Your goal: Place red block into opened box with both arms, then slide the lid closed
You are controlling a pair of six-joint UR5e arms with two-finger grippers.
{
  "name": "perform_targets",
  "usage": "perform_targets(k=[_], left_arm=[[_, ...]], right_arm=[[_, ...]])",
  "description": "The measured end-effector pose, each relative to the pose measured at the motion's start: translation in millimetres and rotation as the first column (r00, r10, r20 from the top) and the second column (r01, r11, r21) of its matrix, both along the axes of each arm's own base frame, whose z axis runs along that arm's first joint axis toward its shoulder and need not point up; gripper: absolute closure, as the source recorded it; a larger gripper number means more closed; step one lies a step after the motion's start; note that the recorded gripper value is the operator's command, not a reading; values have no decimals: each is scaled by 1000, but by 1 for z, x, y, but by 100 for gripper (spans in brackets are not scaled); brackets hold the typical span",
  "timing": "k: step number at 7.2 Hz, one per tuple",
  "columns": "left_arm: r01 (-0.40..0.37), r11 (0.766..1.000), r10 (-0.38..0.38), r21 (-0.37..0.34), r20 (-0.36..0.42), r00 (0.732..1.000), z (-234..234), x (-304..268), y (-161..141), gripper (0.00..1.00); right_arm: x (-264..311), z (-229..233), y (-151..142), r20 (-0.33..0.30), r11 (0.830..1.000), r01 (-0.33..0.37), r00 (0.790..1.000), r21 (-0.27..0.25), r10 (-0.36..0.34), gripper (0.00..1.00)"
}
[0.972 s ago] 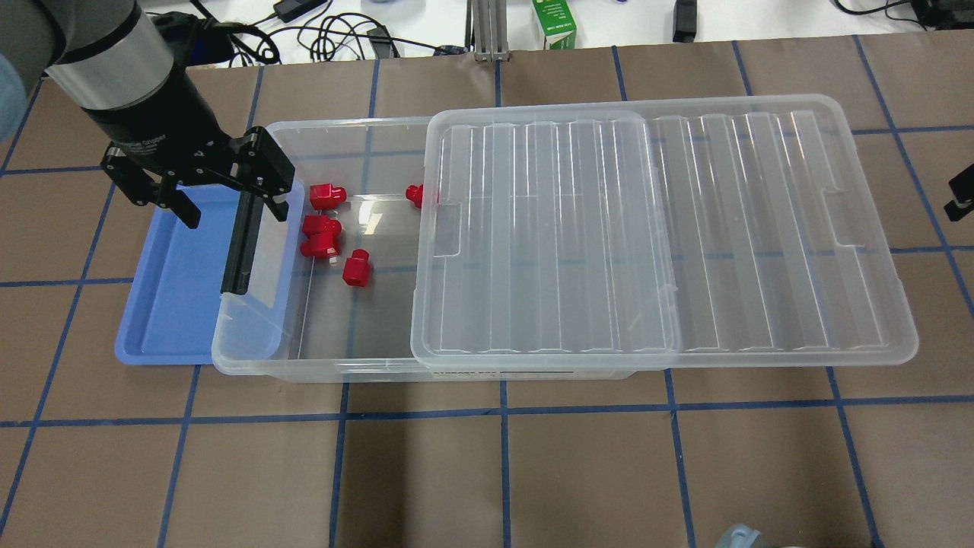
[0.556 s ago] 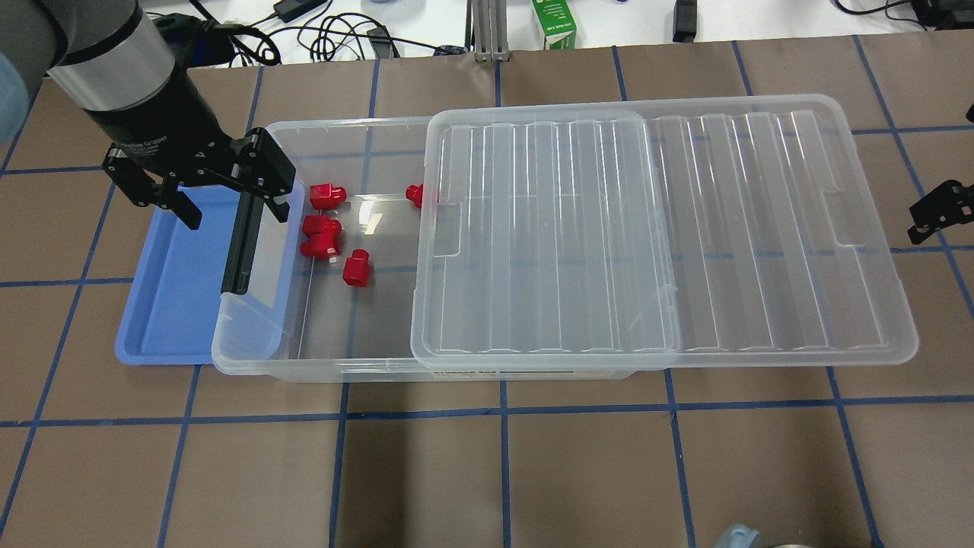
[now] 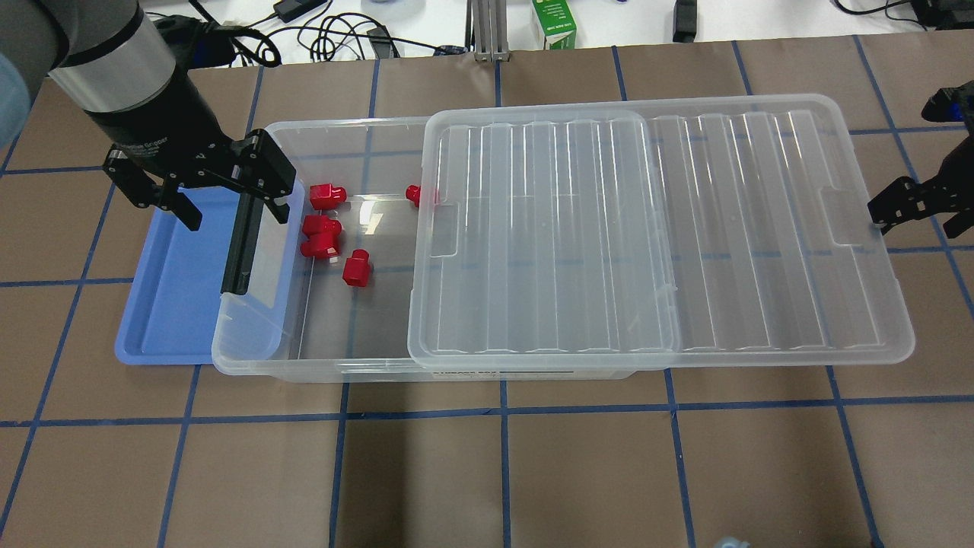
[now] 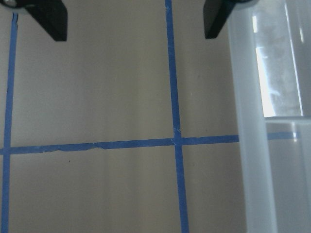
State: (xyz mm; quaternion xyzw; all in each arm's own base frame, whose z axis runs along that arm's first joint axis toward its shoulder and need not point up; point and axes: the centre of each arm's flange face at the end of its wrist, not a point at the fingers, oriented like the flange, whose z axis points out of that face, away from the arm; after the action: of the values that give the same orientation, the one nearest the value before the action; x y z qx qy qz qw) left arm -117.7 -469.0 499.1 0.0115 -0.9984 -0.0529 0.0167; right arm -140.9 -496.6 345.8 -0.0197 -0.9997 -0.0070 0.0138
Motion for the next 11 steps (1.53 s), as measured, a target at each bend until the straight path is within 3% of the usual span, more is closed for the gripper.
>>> perform_targets(k=[11], left_arm=[[-7, 1000, 7, -1, 1, 1000, 1, 1, 0, 0]], right_arm=[[102, 9, -20, 20, 999, 6, 1000, -34, -5, 0]])
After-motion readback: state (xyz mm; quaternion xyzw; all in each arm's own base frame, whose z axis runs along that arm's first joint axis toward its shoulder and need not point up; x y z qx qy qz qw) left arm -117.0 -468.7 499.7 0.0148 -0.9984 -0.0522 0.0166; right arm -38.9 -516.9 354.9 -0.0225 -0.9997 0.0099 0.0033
